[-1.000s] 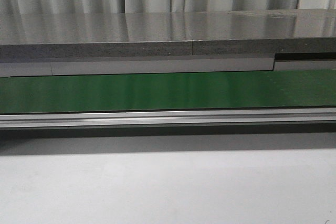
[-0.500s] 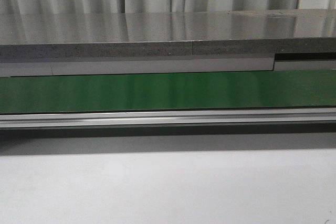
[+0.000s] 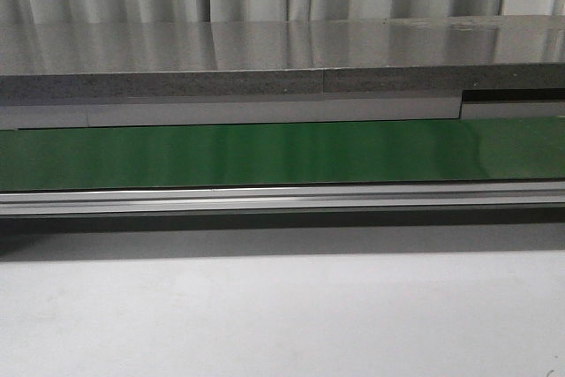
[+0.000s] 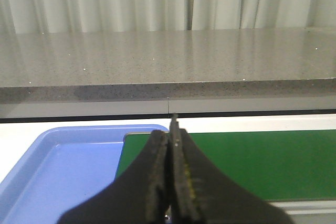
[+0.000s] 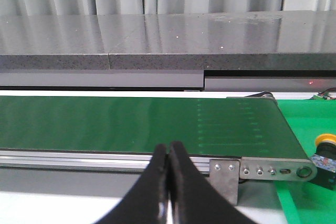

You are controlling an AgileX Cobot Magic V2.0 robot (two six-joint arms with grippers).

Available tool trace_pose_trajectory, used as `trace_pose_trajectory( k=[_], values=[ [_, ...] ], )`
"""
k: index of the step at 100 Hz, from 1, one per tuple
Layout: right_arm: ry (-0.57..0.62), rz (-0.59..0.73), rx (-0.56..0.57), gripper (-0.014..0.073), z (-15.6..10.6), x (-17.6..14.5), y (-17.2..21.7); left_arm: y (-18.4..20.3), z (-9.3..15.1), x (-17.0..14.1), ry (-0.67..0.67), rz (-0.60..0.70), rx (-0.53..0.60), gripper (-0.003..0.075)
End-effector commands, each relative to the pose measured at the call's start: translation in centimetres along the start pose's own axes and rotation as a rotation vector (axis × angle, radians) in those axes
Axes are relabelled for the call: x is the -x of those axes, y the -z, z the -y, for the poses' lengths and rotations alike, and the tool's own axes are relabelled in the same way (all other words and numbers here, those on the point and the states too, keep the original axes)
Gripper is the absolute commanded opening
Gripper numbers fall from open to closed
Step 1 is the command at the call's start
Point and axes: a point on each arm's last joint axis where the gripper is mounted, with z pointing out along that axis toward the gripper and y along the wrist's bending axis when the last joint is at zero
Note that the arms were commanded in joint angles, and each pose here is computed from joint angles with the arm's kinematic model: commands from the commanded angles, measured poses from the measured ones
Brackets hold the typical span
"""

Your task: Move button from left to right

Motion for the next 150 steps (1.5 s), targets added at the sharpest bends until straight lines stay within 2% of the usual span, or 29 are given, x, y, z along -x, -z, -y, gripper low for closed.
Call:
trace_pose_trajectory(
  k=[1,25,58,150],
  values=[
    [0.010,0.108,0.003,-0.0066,0.0,1.4,0.3,0.5,0.0,0.3,0.005,0.110,-0.004,-0.0021],
    [0.010,0.108,0.003,-0.0066,0.0,1.4,0.3,1.5,0.0,-3.0,0.010,0.168,-0.007,-0.0021],
    [0.010,0.108,0.003,-0.0066,0.0,1.4,0.3,1.1,0.0,-4.9,0.053,0.132,-0.016,-0.0020],
    [0.010,0.108,0.003,-0.0066,0.0,1.4,0.3,1.1,0.0,-4.8,0.106,0.144,-0.018,-0.0020]
  ],
)
